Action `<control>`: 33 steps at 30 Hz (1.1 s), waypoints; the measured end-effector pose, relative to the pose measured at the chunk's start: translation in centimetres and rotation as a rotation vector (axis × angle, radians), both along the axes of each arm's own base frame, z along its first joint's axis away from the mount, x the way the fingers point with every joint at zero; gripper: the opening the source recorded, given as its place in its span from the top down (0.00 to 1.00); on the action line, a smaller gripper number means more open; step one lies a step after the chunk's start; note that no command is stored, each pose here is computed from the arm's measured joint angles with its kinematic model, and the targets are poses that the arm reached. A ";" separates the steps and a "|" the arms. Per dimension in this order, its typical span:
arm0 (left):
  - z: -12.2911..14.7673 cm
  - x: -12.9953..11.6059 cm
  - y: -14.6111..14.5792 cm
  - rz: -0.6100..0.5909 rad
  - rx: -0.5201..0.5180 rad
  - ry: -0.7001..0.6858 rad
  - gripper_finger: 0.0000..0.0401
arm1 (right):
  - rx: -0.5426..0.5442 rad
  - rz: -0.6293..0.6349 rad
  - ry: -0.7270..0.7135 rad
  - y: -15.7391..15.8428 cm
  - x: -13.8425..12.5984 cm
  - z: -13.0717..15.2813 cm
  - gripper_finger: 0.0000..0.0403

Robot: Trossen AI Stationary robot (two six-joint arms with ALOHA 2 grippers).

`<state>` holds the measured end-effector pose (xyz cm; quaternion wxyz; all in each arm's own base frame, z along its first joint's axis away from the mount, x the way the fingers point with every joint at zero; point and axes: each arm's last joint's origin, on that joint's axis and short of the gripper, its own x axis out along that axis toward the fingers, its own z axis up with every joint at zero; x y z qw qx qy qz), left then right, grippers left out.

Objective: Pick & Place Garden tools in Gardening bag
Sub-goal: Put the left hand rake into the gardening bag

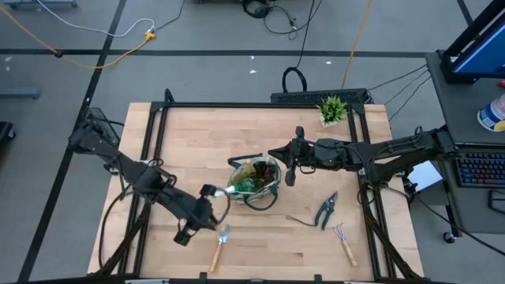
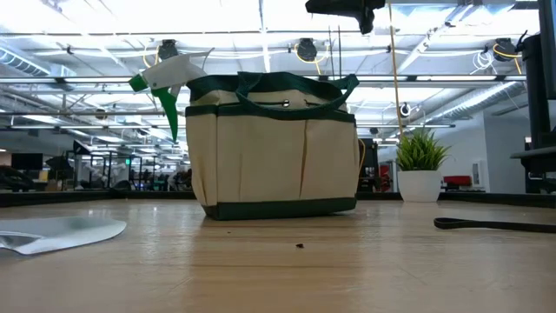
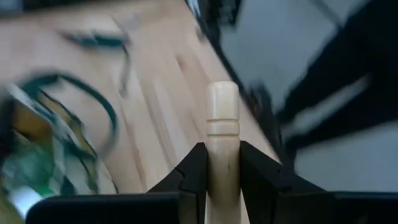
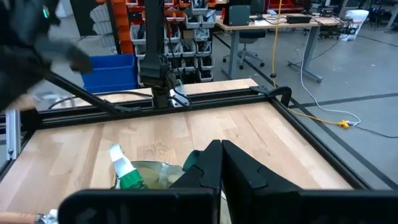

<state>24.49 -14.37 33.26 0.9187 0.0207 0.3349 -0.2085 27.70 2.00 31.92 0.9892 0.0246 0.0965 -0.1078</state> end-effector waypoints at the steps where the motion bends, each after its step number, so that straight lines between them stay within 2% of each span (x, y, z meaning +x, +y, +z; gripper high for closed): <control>1: 0.7 0.3 0.1 0.029 -0.025 -0.039 0.83 | -0.002 0.001 0.001 0.0 0.0 0.0 1.00; 9: 5.3 2.7 1.7 0.186 -0.263 -0.372 0.83 | 0.002 0.012 0.001 0.1 0.0 0.0 1.00; 14: 6.8 3.4 2.9 0.360 -0.326 -0.526 0.83 | 0.031 0.155 0.001 0.5 0.1 0.0 1.00; 19: 7.5 3.5 3.7 0.599 -0.297 -0.639 0.83 | 0.062 0.313 -0.042 1.0 0.1 0.4 1.00; 26: 7.8 3.6 4.4 0.863 -0.137 -0.730 0.83 | 0.064 0.439 -0.211 1.3 0.2 2.1 1.00; 33: 6.0 6.3 3.5 0.905 -0.025 -0.760 0.83 | 0.009 0.444 -0.425 1.1 -0.5 4.5 0.98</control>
